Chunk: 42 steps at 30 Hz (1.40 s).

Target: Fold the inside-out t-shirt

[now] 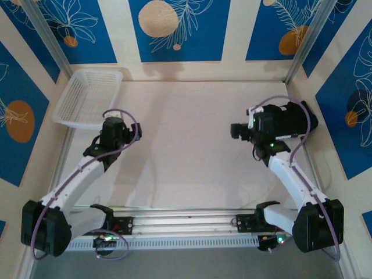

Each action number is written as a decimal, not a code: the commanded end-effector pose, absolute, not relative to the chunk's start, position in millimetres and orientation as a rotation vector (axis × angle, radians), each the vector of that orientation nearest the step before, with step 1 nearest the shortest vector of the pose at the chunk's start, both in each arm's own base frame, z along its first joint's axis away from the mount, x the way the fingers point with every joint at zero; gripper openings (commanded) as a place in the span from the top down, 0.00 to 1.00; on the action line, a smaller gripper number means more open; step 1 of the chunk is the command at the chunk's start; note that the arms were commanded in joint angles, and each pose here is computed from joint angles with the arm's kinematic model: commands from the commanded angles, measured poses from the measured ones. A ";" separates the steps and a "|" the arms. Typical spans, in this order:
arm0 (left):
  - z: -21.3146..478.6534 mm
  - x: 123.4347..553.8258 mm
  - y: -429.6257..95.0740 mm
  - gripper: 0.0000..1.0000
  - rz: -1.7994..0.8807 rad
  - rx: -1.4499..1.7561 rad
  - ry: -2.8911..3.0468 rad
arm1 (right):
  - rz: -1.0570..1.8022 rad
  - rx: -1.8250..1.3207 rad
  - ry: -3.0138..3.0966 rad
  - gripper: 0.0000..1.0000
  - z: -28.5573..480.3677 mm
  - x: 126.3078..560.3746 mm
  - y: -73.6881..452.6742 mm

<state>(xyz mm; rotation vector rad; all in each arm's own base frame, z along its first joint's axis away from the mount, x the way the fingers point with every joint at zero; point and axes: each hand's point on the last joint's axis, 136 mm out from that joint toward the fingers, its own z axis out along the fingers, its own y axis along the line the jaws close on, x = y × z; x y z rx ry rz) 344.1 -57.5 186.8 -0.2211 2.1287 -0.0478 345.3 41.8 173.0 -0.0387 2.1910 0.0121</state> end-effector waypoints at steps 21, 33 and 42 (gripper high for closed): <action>110.9 389.5 -5.5 0.01 0.229 -0.004 1.945 | 0.075 0.000 1.895 0.01 111.2 387.1 24.9; 94.6 392.0 -7.1 0.00 0.180 0.008 1.885 | 0.108 0.051 1.937 0.01 94.2 396.3 14.9; 95.5 392.4 -7.4 0.00 0.180 0.010 1.880 | 0.109 0.051 1.937 0.01 94.0 396.3 15.2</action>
